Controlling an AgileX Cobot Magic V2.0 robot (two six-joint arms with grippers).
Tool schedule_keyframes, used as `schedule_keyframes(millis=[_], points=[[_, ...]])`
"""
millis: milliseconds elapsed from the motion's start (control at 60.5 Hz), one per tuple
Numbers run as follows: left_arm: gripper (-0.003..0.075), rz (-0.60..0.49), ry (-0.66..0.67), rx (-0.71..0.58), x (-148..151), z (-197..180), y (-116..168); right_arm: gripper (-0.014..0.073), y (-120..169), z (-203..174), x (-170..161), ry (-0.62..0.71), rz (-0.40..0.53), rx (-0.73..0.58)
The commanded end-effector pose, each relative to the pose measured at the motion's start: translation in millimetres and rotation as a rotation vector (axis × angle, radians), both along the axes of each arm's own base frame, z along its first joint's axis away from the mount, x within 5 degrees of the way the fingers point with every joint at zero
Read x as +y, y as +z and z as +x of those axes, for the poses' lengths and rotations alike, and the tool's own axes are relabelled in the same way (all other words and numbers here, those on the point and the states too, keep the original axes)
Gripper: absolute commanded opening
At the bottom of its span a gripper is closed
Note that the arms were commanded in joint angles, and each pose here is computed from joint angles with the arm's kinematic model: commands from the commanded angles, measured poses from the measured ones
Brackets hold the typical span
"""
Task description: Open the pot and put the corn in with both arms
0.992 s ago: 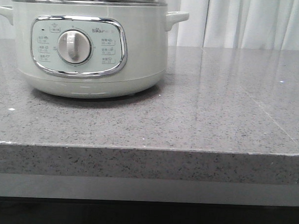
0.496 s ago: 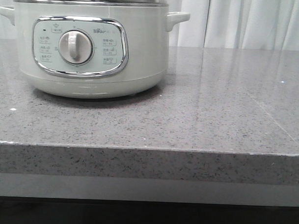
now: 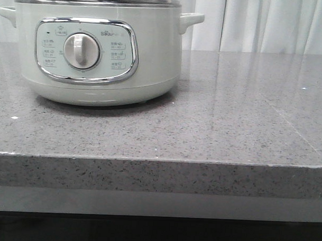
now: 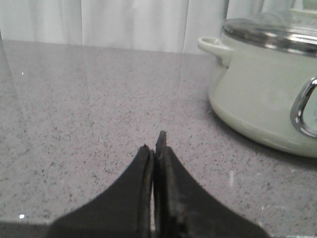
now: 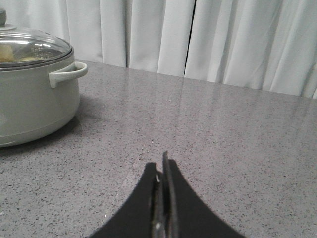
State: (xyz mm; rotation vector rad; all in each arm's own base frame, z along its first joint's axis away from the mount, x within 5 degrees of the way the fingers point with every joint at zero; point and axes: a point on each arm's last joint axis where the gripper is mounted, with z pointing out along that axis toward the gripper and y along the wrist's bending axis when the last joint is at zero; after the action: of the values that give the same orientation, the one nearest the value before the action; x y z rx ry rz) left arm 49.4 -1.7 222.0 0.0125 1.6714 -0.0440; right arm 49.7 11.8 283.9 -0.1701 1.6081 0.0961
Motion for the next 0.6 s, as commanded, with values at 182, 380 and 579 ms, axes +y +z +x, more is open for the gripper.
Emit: schedule_keyframes(millis=[182, 380, 579], points=[[-0.0018, -0.053, 0.0, -0.121, -0.5, 4.7, -16.5, -0.0068, 14.6, -0.4, -1.4, -0.015, 0.005, -0.085], [-0.0019, -0.076, -0.001, -0.124, -0.7, 4.9, -17.1, -0.0068, 14.5, -0.4, -1.4, -0.014, 0.005, -0.084], [-0.0018, -0.075, -0.001, -0.122, -0.7, 4.9, -17.3, -0.0068, 14.3, -0.4, -1.4, -0.014, 0.004, -0.082]])
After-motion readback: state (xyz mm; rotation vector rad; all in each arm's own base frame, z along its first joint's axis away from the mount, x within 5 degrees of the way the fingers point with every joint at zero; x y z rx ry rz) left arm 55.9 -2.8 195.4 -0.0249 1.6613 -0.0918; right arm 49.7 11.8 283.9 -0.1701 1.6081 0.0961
